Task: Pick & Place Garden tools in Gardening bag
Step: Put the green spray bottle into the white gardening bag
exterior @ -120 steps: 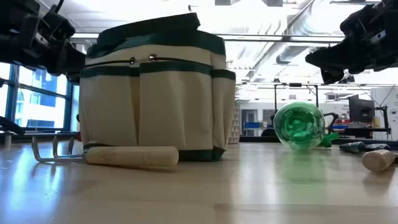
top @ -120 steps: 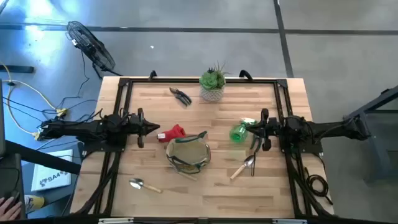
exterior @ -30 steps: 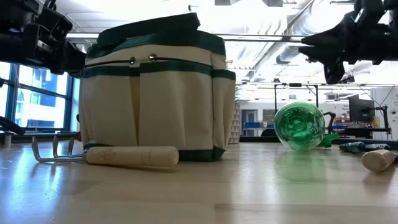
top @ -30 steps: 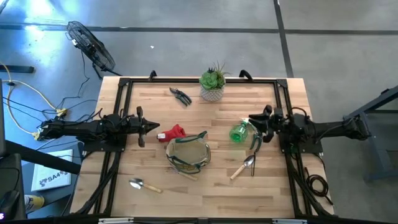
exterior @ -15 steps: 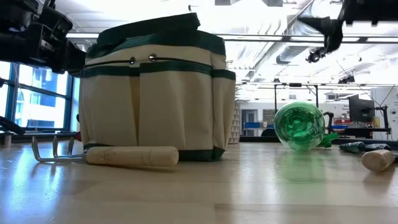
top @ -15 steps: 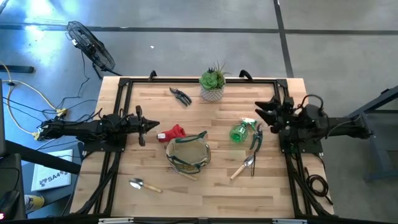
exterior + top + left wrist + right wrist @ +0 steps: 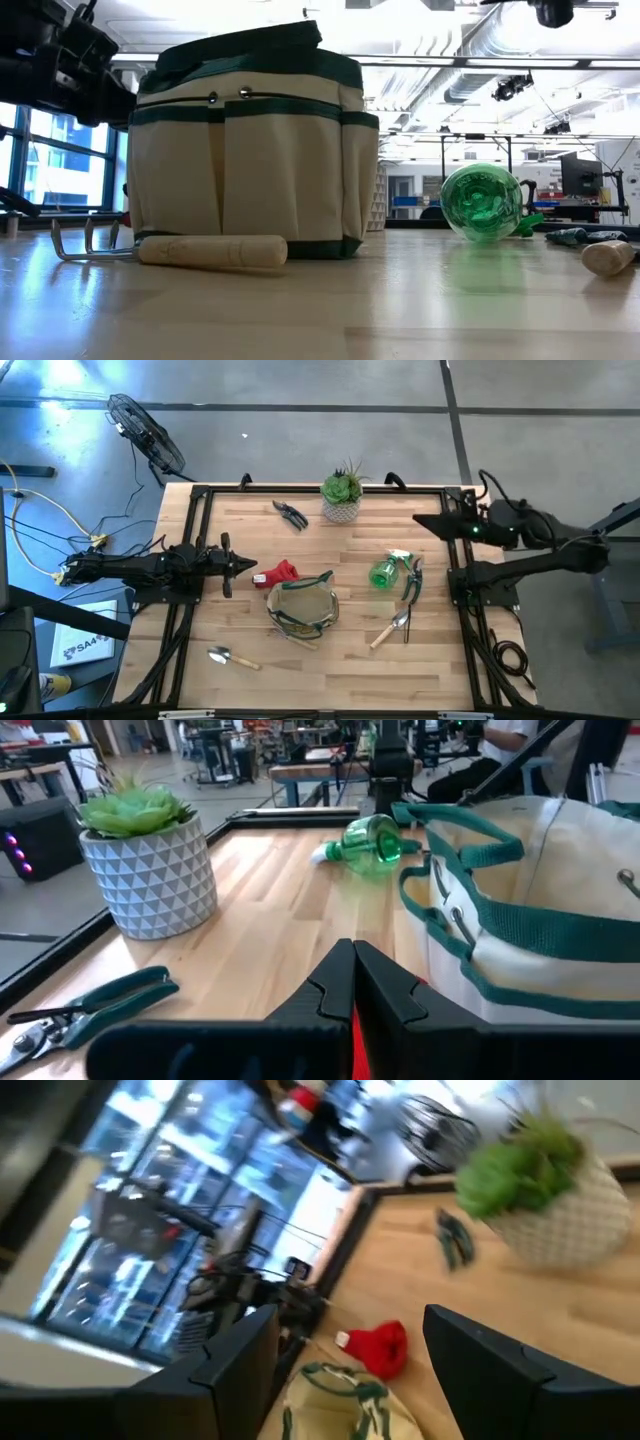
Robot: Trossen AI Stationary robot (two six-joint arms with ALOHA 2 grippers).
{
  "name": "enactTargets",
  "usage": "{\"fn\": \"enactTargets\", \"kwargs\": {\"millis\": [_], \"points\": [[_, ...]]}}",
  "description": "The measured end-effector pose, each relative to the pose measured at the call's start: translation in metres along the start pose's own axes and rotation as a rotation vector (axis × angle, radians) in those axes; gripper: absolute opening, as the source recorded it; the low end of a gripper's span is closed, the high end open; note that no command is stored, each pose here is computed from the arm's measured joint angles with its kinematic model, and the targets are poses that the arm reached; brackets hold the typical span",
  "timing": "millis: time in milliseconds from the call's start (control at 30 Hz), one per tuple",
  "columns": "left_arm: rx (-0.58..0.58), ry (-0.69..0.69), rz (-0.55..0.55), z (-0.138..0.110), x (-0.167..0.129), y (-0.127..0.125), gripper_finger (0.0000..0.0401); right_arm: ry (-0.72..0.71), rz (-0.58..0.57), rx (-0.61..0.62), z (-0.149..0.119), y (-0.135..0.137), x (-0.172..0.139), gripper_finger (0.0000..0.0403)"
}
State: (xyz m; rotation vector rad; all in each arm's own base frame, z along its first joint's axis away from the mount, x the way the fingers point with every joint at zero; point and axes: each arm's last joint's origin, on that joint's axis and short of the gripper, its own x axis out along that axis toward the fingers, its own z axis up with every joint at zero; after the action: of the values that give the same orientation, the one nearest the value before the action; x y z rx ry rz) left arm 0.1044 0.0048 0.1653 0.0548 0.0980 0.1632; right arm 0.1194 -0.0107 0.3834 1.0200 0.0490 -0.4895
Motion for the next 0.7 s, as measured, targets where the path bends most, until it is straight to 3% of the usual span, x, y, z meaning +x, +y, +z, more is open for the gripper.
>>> {"fn": "enactTargets", "kwargs": {"millis": [167,433,567,700], "points": [[0.001,0.007,-0.002,0.0,0.0,0.0,0.0001,0.029,-0.109,0.159,0.013,0.018,0.006,0.0243],[0.001,0.008,-0.002,0.0,0.0,0.0,0.0001,0.08,-0.336,0.193,0.027,0.014,0.046,0.0243],[0.0,0.008,-0.002,0.0,0.0,0.0,0.0001,0.153,-0.574,0.354,0.027,-0.01,0.077,0.0243],[0.0,0.006,-0.001,0.0,0.0,0.0,0.0001,0.246,-0.816,0.386,0.02,-0.033,0.105,0.0243]]}}
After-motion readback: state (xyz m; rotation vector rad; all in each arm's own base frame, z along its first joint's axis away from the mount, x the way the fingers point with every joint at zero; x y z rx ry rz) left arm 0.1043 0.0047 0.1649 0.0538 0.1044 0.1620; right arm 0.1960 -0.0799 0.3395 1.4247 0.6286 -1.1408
